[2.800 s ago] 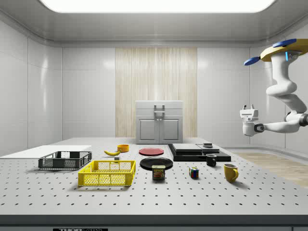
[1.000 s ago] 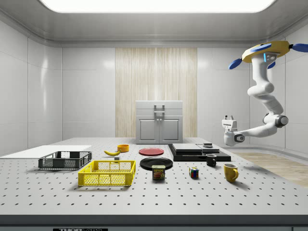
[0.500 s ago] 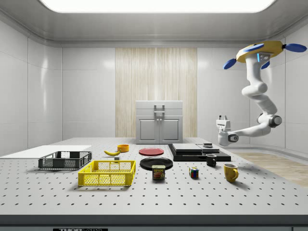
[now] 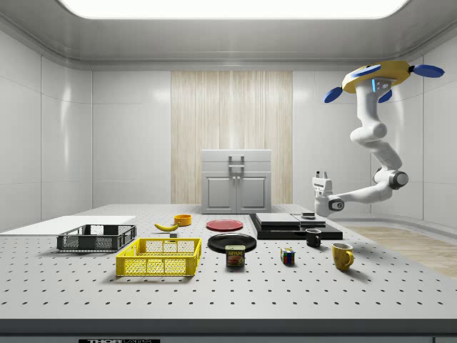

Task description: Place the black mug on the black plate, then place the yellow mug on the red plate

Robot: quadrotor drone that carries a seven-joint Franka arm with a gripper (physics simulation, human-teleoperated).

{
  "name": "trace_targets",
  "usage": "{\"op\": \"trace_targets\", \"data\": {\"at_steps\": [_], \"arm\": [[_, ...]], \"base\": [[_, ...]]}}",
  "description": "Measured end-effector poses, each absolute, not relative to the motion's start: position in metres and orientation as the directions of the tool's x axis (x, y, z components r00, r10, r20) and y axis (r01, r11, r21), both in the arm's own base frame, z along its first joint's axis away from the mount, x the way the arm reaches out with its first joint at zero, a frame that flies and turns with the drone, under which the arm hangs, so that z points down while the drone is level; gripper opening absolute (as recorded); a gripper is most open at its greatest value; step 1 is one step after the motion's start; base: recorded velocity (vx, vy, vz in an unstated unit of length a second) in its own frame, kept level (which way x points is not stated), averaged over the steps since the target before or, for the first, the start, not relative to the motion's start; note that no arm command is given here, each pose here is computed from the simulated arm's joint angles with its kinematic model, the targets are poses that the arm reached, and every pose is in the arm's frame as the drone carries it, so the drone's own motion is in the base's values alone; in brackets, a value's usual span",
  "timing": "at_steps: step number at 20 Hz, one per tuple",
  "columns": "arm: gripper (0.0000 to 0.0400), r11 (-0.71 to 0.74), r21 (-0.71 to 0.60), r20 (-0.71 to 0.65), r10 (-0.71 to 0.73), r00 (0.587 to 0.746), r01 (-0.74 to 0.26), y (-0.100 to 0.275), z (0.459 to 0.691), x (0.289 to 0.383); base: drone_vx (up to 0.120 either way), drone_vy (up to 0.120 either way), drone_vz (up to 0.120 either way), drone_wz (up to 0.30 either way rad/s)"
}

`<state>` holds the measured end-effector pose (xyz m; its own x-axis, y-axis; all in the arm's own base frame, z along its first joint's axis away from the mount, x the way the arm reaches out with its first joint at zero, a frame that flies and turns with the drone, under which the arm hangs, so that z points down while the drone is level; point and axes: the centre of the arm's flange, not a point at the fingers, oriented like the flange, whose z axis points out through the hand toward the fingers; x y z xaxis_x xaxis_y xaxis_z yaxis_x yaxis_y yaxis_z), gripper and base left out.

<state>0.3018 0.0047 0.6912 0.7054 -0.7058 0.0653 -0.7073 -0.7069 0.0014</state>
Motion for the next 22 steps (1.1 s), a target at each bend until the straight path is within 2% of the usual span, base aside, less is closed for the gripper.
{"op": "trace_targets", "data": {"at_steps": [5, 8, 11, 14, 18, 20, 22], "arm": [[0.04, -0.704, 0.043, 0.112, -0.701, 0.704, -0.709, 0.011, 0.691, 0.3015], [0.04, -0.698, 0.092, 0.164, -0.693, 0.702, -0.71, 0.018, 0.69, 0.3013], [0.04, -0.68, 0.173, 0.247, -0.671, 0.699, -0.713, 0.029, 0.687, 0.3012], [0.04, -0.63, 0.298, 0.373, -0.615, 0.695, -0.717, 0.047, 0.679, 0.3012], [0.04, -0.438, 0.531, 0.598, -0.412, 0.687, -0.725, 0.079, 0.651, 0.3019], [0.04, -0.254, 0.636, 0.694, -0.224, 0.684, -0.729, 0.093, 0.625, 0.3027], [0.04, -0.02, 0.682, 0.731, 0.012, 0.682, -0.731, 0.099, 0.591, 0.3038]], "base": [[0.12, 0.0, 0.0, 0.0], [0.053, 0.0, 0.0, 0.0], [0.12, 0.0, -0.013, 0.0], [0.0, 0.0, -0.08, 0.0], [0.0, 0.0, -0.08, 0.0], [0.0, 0.0, -0.12, 0.0], [0.0, 0.0, -0.12, 0.0]]}}
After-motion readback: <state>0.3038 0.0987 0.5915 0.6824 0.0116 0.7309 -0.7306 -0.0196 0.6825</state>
